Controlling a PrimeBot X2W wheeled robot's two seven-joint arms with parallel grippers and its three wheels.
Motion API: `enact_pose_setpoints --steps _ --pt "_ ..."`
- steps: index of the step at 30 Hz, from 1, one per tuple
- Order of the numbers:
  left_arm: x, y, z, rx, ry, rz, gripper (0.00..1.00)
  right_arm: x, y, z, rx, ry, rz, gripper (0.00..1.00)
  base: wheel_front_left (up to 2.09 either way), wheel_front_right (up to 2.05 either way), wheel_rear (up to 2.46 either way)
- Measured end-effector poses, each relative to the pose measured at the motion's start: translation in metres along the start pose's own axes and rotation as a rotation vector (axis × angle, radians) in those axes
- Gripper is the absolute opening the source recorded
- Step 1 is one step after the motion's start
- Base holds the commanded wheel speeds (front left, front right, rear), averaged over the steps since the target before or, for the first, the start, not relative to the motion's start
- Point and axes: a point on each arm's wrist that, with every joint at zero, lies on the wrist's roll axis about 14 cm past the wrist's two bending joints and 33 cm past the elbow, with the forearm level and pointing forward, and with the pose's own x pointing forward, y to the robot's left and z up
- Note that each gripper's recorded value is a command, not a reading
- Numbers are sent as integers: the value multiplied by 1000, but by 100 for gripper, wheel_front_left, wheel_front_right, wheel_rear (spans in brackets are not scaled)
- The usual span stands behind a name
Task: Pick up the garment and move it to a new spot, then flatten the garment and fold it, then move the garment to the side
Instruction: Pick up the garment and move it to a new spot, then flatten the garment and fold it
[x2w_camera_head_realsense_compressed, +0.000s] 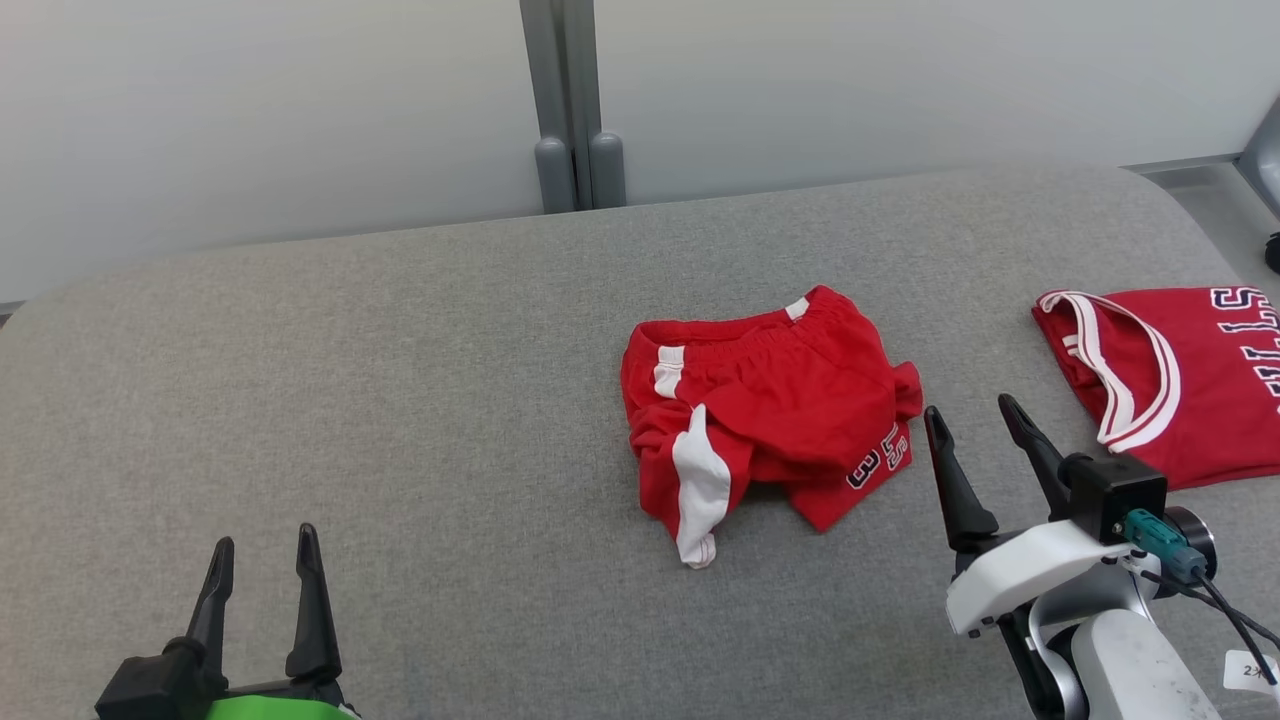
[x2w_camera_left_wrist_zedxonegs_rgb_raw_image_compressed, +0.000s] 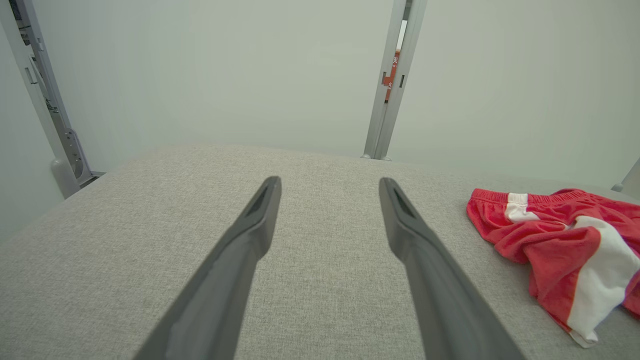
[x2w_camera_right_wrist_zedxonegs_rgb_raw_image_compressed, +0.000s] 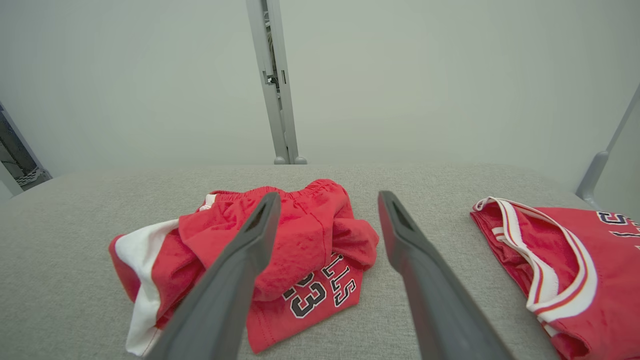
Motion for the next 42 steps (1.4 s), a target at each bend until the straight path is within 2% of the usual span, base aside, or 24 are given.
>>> enact_pose_setpoints --steps 34,39,42 --pt "14 -8 -10 8 24 -37 100 1 -4 -10 11 28 -16 100 0 0 0" --pt "31 -24 -22 12 62 -95 100 6 -6 -9 14 22 -24 100 0 0 0" --pt "57 -39 -23 31 92 -160 100 7 -7 -12 19 24 -30 100 0 0 0"
